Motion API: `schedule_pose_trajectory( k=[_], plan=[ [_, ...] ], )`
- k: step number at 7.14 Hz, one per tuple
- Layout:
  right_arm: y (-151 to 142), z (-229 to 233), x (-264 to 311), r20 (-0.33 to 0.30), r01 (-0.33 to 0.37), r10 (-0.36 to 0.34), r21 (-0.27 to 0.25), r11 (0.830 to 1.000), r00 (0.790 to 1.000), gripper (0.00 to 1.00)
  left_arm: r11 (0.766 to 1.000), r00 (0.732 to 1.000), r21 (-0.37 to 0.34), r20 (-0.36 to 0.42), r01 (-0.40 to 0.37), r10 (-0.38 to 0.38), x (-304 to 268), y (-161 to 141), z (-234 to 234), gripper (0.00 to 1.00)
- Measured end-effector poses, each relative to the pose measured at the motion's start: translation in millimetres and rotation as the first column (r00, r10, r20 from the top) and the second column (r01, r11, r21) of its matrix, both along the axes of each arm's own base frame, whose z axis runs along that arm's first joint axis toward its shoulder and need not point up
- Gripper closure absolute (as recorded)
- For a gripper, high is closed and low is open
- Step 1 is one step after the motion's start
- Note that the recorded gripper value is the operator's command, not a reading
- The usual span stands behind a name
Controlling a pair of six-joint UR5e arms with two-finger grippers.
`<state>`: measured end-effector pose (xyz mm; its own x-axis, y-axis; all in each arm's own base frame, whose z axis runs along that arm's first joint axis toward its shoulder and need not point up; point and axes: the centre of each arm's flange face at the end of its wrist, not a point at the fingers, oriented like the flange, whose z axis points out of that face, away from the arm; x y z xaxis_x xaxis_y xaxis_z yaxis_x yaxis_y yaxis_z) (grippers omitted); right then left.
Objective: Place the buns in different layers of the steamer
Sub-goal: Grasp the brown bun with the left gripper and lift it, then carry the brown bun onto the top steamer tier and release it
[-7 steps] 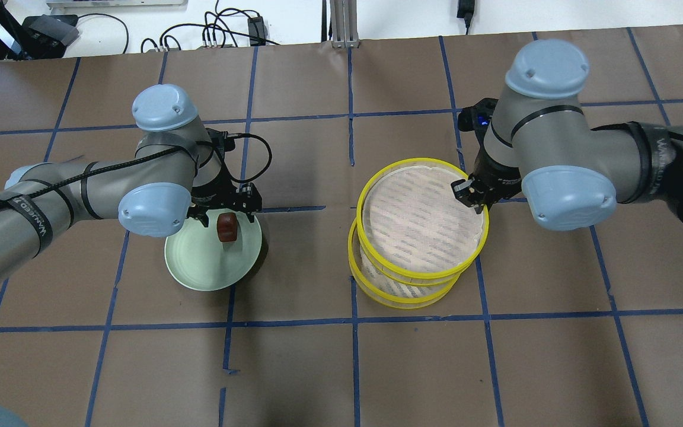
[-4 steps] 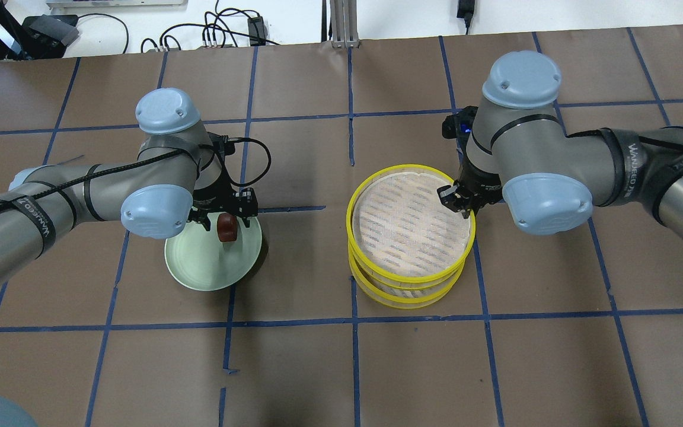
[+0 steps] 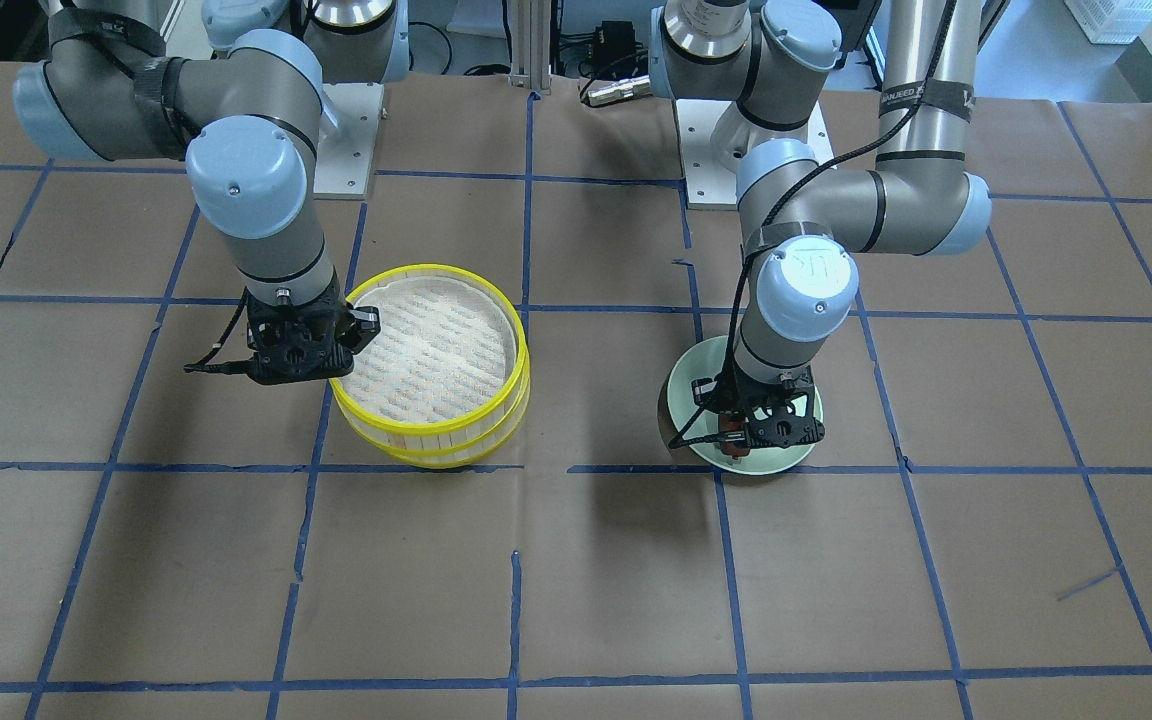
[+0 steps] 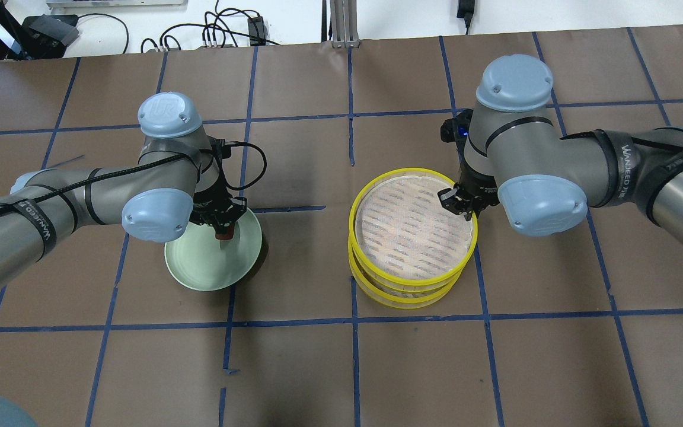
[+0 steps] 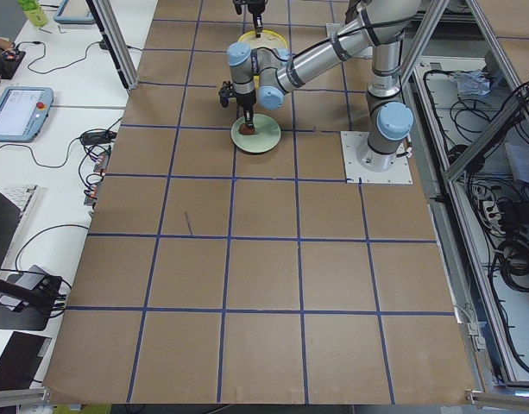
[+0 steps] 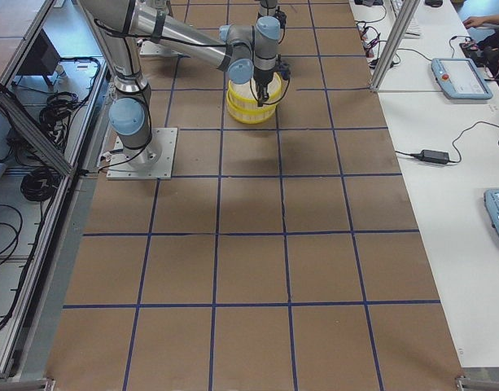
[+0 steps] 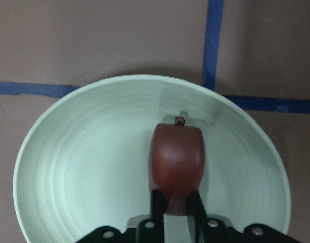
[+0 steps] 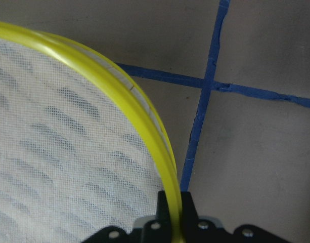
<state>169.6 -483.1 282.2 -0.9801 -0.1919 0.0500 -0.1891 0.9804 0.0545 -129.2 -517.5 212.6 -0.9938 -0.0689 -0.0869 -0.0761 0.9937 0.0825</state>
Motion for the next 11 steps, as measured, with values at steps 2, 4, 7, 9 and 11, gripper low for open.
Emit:
schedule_pose_trajectory(
  k=[2, 4, 7, 9, 11],
  plan=[
    [-0.2, -0.4, 0.9, 0.005, 0.001, -0.001, -0.001, 1.000, 1.000, 0.96, 0.998, 1.000, -0.062, 0.000, -0.017, 0.017, -6.3, -13.0, 33.7, 0.98],
    [0.5, -3.6, 1.4, 0.004, -0.001, 0.001, 0.008, 1.000, 1.000, 0.96, 0.996, 0.999, -0.085, -0.006, -0.038, 0.038, -13.3, -17.3, 63.8, 0.98],
    [4.9, -8.9, 5.5, 0.001, -0.013, 0.013, 0.022, 1.000, 1.000, 0.96, 0.995, 0.999, -0.090, -0.002, -0.041, 0.041, -14.6, -15.9, 76.4, 0.98],
    [6.2, -9.5, 7.6, -0.003, -0.021, 0.021, 0.023, 1.000, 1.000, 0.82, 0.994, 0.999, -0.093, -0.002, -0.049, 0.049, -18.1, -14.0, 80.7, 0.98],
    [6.5, -10.3, 7.6, -0.008, -0.025, 0.026, 0.025, 0.999, 1.000, 0.00, 0.989, 0.994, -0.106, -0.008, -0.106, 0.105, -44.5, -7.1, 96.6, 0.98]
  ],
)
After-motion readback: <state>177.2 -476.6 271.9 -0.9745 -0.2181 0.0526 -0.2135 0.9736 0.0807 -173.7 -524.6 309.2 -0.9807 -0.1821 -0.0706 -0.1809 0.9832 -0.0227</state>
